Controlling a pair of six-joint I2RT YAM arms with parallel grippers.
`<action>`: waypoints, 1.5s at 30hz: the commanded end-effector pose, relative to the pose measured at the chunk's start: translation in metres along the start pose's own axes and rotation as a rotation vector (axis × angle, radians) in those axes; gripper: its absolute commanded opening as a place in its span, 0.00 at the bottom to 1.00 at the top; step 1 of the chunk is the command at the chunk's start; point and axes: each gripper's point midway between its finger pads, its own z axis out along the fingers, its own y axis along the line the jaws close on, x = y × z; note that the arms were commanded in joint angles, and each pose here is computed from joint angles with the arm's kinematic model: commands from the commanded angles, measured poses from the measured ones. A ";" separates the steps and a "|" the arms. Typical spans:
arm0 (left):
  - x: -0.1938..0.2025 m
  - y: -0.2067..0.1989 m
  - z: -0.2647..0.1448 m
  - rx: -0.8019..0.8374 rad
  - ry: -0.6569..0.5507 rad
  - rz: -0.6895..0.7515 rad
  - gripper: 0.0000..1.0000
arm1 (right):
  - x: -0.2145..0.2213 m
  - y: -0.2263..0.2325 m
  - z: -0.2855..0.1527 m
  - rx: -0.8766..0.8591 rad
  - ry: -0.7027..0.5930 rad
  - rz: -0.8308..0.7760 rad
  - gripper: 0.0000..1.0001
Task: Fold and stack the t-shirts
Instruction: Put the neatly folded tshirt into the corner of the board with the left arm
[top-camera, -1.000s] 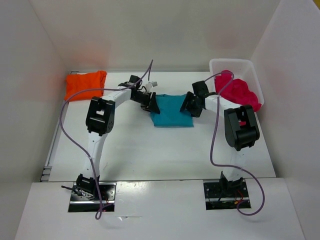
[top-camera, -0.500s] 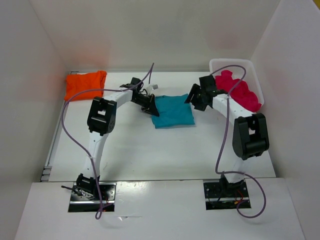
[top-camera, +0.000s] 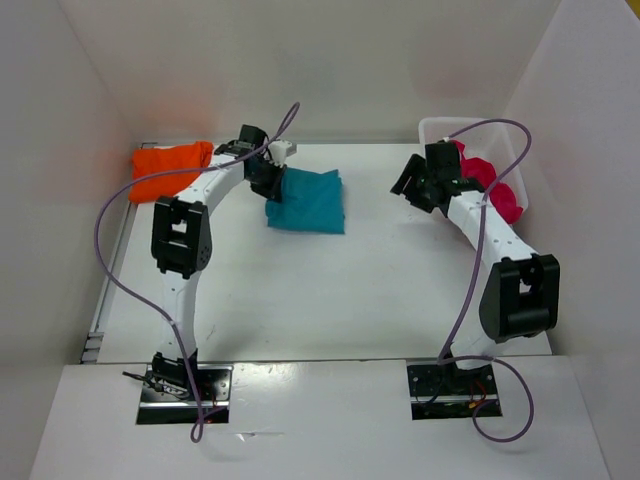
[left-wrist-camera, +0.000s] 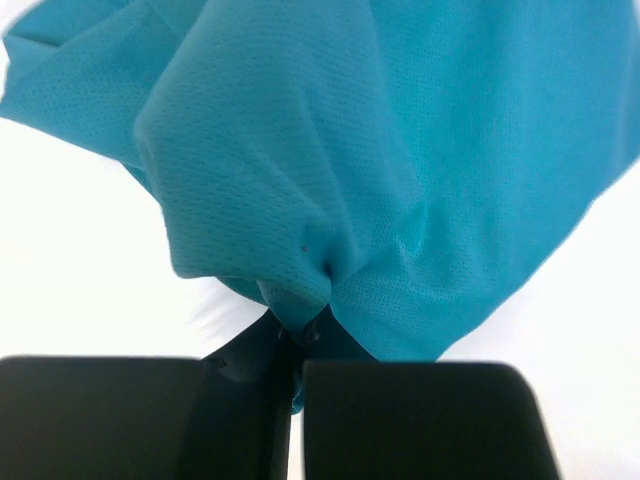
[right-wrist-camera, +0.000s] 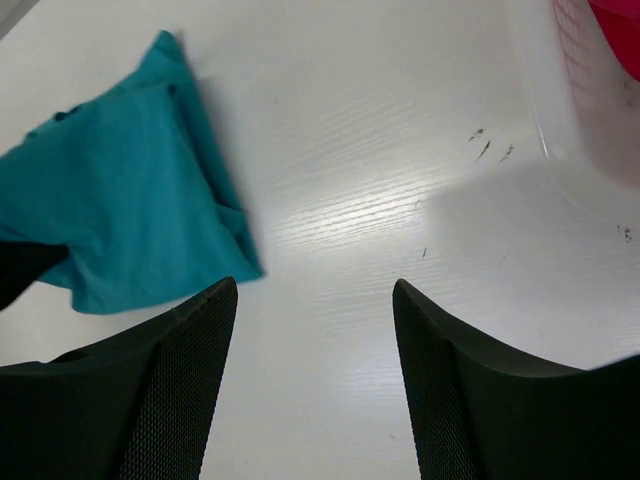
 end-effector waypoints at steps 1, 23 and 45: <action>-0.023 0.058 -0.059 -0.296 -0.025 0.122 0.00 | -0.003 -0.006 -0.013 0.019 -0.029 -0.025 0.69; -0.043 0.225 -0.217 -0.990 -0.015 0.232 0.00 | 0.001 -0.012 -0.018 0.028 -0.032 -0.043 0.69; 0.016 0.340 -0.215 -0.967 0.035 -0.029 0.04 | -0.001 -0.007 -0.012 0.021 -0.010 -0.072 0.69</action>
